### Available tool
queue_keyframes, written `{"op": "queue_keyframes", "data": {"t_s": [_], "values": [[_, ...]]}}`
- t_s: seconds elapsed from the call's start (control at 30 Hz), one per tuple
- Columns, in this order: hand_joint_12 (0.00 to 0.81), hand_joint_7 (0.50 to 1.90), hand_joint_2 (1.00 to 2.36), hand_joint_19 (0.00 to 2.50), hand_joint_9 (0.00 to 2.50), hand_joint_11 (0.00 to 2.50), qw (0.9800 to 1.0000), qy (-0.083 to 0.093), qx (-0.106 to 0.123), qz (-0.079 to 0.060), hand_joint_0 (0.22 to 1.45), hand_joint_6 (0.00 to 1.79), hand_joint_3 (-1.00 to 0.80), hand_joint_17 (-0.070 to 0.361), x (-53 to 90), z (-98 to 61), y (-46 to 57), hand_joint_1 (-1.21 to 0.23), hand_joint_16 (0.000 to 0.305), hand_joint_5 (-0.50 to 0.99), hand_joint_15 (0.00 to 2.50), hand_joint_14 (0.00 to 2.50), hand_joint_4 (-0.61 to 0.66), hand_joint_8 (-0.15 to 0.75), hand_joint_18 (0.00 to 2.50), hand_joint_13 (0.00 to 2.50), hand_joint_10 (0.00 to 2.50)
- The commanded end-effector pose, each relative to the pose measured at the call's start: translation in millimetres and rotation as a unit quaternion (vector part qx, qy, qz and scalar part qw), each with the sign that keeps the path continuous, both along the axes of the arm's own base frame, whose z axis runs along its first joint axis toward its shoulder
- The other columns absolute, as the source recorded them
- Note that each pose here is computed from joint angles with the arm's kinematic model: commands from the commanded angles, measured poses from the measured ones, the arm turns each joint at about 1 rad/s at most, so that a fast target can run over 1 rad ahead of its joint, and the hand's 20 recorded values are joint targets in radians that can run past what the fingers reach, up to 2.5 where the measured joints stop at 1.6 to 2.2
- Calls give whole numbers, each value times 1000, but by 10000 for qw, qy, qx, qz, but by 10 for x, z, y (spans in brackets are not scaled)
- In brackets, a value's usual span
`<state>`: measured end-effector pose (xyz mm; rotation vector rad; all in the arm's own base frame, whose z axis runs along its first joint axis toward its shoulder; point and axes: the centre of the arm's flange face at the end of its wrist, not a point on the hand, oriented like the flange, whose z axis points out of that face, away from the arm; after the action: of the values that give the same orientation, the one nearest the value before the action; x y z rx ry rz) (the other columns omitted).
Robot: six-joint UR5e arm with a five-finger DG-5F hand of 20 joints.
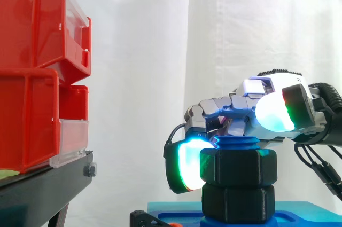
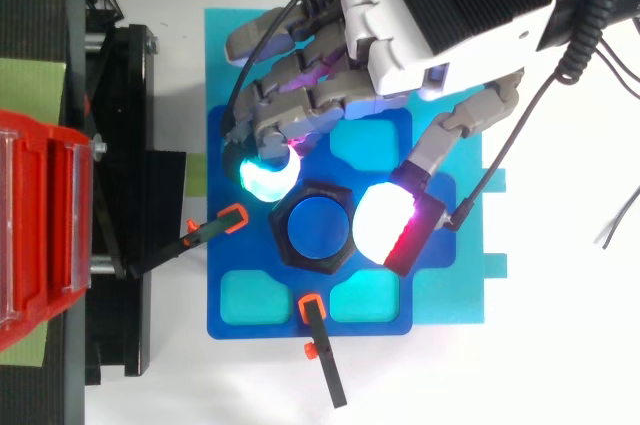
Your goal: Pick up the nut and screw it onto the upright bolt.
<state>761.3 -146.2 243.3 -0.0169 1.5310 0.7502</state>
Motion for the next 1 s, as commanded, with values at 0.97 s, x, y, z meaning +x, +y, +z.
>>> {"op": "queue_keyframes", "data": {"t_s": [0.97], "values": [[181, 1397, 1000, 0, 1090, 0, 10000, 12, 6, 3, 501, 501, -500, 30, -7, -11, -9, -253, 13, 48, 0, 0, 89, 228, 325, 684, 0]]}}
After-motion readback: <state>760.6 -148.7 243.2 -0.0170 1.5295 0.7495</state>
